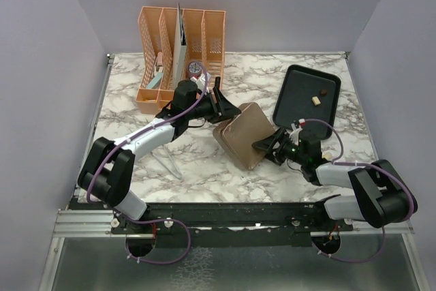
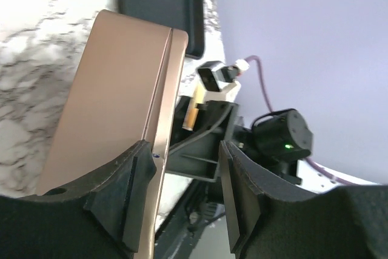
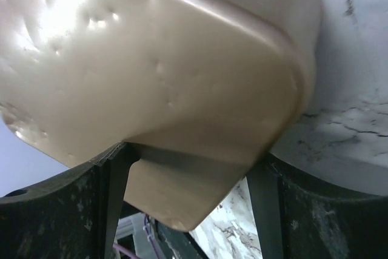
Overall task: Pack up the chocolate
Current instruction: Close the box lid on the packing box.
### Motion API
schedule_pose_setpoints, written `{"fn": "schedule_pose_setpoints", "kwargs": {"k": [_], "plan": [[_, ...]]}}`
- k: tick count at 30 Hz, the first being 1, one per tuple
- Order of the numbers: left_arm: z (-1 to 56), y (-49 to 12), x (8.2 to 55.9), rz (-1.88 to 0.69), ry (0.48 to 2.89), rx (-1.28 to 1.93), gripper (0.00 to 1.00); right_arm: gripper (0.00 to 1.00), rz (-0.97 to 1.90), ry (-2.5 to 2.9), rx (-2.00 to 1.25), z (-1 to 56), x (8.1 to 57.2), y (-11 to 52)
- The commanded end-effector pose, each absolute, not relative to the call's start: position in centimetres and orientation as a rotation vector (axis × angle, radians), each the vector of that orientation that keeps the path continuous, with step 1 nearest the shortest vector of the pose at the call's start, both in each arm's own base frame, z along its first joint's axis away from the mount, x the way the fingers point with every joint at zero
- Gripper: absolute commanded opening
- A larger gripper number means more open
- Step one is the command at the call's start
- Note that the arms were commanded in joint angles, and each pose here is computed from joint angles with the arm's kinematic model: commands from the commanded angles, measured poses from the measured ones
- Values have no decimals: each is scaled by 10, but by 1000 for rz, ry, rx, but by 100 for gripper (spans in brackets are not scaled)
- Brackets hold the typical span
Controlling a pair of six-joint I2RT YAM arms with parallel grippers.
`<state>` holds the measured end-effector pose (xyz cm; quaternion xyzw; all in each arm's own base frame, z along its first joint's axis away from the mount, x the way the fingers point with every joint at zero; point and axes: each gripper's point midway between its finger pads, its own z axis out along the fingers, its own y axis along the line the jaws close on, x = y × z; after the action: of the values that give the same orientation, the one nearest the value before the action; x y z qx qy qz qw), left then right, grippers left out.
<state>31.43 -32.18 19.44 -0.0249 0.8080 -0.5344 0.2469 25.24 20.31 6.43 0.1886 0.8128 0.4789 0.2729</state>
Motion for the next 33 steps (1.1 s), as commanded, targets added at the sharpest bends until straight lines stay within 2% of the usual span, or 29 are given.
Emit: {"fn": "schedule_pose_setpoints", "kwargs": {"k": [1,8,14,17,26,33], "plan": [[207,-348,237,-1809,2327,103,53,78,1411,2049,333,108,262,226],[164,-318,248,-1366,2467,216,53,82,1270,2111,338,111,278,220],[153,-299,251,-1265,2473,201,52,80,1167,2130,342,114,277,208],[138,-286,259,-1127,2493,209,53,80,1083,2164,338,110,277,200],[124,-270,265,-1167,2499,142,53,82,741,2260,232,113,281,166],[132,-237,274,-1117,2446,19,55,83,552,2216,27,159,291,153]]}}
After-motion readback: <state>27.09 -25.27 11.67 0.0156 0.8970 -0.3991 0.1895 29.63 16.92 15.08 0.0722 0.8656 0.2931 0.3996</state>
